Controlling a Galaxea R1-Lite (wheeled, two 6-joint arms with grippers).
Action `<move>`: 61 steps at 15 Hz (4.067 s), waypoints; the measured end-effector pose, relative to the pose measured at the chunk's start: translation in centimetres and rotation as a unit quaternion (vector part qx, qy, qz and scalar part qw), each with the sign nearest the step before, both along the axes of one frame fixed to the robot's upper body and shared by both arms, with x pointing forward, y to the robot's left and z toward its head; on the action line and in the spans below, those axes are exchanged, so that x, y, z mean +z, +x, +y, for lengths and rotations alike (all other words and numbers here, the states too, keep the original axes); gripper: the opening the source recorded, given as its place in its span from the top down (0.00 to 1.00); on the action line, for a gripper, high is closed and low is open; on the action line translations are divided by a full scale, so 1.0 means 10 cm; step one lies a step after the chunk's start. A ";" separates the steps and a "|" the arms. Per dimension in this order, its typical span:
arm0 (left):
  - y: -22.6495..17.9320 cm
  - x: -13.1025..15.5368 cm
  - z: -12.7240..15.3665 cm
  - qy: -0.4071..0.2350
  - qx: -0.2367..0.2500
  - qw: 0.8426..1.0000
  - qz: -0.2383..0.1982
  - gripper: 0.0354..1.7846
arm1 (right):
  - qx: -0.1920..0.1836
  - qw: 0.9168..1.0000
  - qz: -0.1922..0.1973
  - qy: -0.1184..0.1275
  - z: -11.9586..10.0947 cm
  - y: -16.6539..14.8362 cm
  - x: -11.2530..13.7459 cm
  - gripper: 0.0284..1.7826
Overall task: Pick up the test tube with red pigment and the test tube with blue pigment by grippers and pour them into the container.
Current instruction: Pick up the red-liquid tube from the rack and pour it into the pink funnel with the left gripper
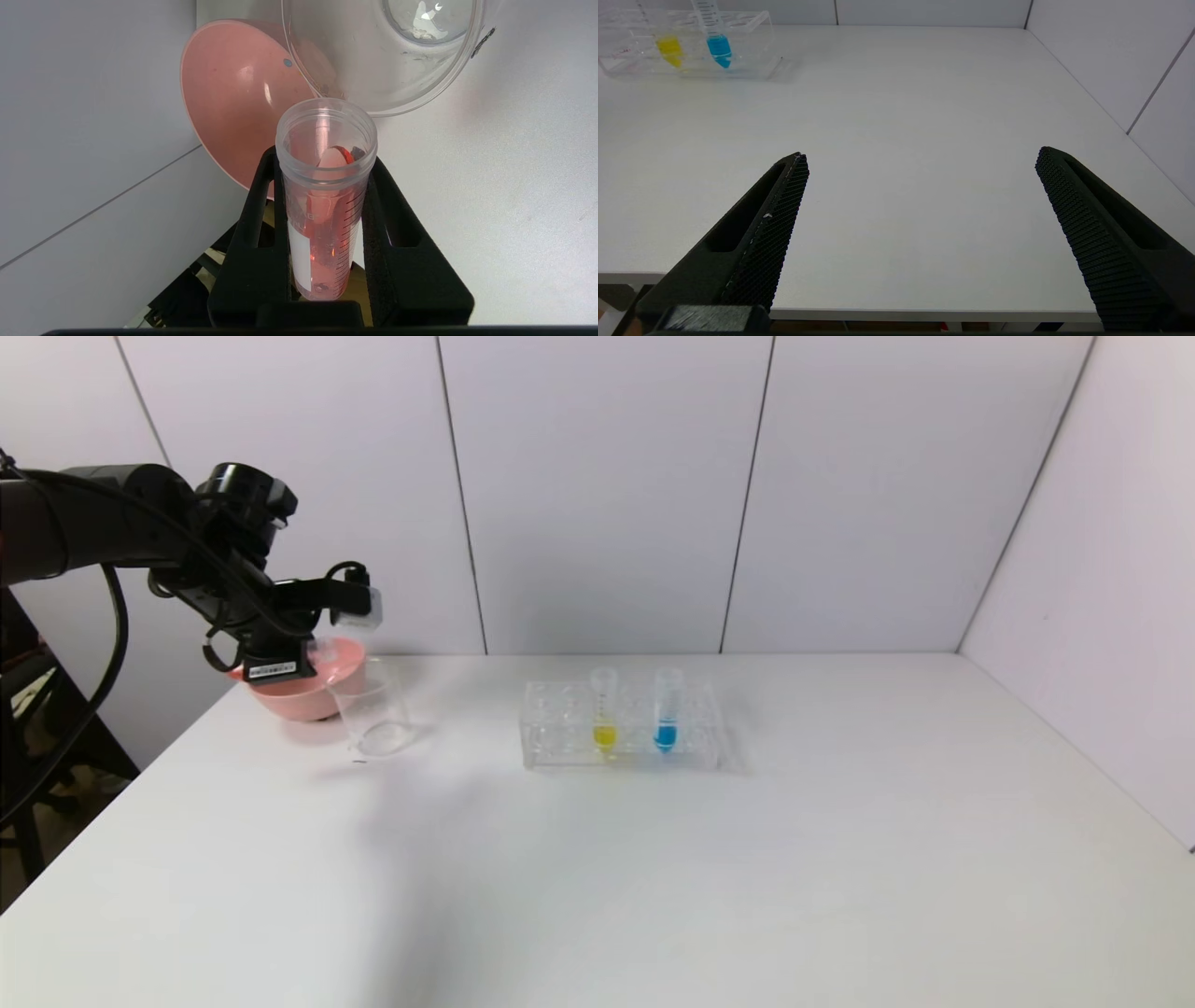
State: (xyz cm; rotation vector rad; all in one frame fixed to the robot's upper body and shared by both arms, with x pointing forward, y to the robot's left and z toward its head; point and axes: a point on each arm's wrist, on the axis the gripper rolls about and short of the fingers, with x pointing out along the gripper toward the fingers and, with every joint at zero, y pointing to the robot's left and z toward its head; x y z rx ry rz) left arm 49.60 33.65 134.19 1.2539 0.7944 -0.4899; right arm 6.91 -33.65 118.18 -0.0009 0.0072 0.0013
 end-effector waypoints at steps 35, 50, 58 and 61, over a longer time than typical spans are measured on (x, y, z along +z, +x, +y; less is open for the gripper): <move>0.03 -0.08 -0.09 0.049 0.031 0.998 0.017 0.76 | 0.000 1.000 0.000 0.000 0.00 0.00 0.00 0.00; 0.03 -0.07 -0.18 0.063 0.031 0.997 0.011 0.76 | 0.000 1.000 0.000 0.000 0.00 0.00 0.00 0.00; 0.02 -0.05 -0.22 0.072 0.033 0.997 0.008 0.76 | 0.000 1.000 0.000 0.000 0.00 0.00 0.00 0.00; 0.02 -0.05 -0.22 0.073 0.033 0.997 0.008 0.76 | 0.000 1.000 0.000 0.000 0.00 0.00 0.00 0.00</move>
